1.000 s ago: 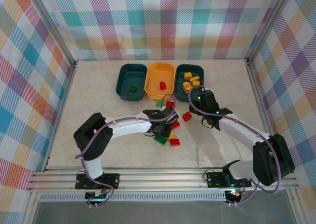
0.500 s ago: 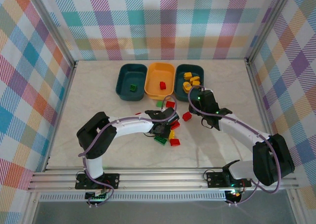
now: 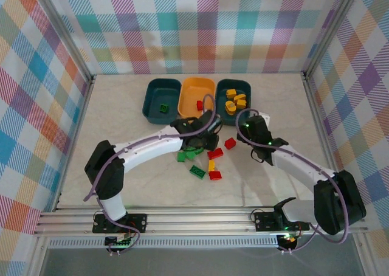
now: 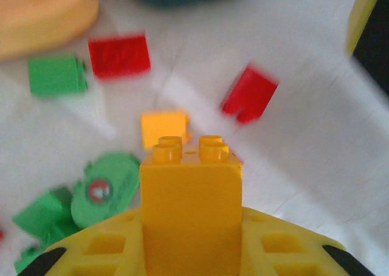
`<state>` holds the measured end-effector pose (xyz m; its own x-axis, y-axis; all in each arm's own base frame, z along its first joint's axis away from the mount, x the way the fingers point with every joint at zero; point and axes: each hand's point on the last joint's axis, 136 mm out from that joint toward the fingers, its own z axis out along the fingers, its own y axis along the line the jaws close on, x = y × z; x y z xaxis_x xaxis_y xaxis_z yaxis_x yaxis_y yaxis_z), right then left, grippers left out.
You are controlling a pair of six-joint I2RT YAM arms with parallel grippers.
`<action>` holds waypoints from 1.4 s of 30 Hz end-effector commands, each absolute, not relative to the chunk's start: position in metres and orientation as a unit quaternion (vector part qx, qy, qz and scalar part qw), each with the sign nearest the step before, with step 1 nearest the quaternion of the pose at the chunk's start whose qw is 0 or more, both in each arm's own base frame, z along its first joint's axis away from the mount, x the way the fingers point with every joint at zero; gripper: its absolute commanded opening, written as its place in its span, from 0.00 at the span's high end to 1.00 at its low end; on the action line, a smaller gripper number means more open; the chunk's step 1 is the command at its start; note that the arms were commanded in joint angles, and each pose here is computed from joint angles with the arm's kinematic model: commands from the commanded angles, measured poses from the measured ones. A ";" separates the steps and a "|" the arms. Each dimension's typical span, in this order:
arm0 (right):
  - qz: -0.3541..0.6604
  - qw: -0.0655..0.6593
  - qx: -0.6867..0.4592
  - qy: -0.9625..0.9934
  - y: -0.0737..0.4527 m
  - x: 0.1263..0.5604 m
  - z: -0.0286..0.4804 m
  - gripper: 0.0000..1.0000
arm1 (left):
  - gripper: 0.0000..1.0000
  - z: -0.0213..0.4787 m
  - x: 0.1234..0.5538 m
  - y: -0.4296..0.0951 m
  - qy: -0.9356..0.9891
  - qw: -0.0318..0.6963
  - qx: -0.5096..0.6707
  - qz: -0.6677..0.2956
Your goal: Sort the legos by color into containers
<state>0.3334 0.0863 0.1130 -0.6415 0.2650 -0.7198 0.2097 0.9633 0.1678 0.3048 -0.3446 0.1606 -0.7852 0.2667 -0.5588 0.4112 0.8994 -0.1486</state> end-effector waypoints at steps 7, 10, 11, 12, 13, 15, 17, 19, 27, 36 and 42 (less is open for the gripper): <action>0.058 0.397 0.278 0.873 0.038 0.325 0.102 0.08 | 0.73 0.176 0.410 -0.390 0.928 0.284 0.146 -0.191; 0.063 0.396 0.282 0.872 0.038 0.325 0.102 0.07 | 0.73 0.166 0.430 -0.413 0.927 0.280 0.158 -0.193; 0.063 0.398 0.282 0.871 0.038 0.325 0.103 0.07 | 0.73 0.164 0.436 -0.419 0.927 0.280 0.160 -0.194; 0.062 0.399 0.282 0.870 0.037 0.325 0.104 0.07 | 0.73 0.162 0.441 -0.425 0.926 0.280 0.164 -0.195; 0.064 0.400 0.283 0.870 0.037 0.324 0.105 0.07 | 0.73 0.160 0.446 -0.430 0.925 0.278 0.166 -0.198; 0.068 0.405 0.282 0.867 0.037 0.323 0.108 0.07 | 0.71 0.153 0.450 -0.439 0.924 0.271 0.171 -0.210; 0.070 0.409 0.282 0.865 0.037 0.323 0.111 0.06 | 0.69 0.144 0.453 -0.446 0.923 0.262 0.173 -0.222; 0.071 0.410 0.282 0.864 0.036 0.322 0.112 0.06 | 0.67 0.137 0.454 -0.451 0.922 0.259 0.173 -0.229; 0.087 0.408 0.269 0.868 0.044 0.325 0.112 0.05 | 0.54 0.132 0.462 -0.454 0.919 0.268 0.168 -0.235; 0.108 0.419 0.234 0.871 0.054 0.330 0.119 0.11 | 0.45 0.143 0.465 -0.447 0.922 0.268 0.147 -0.238; 0.133 0.430 0.081 0.889 0.124 0.338 0.131 0.23 | 0.43 0.213 0.449 -0.405 0.905 0.322 0.122 -0.250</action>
<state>0.3298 0.0820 0.1147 -0.6024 0.4009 -0.6902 0.2194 0.9146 0.3398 0.4484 -0.4286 0.1224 -0.8339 0.1722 -0.5244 0.3830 0.8646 -0.3252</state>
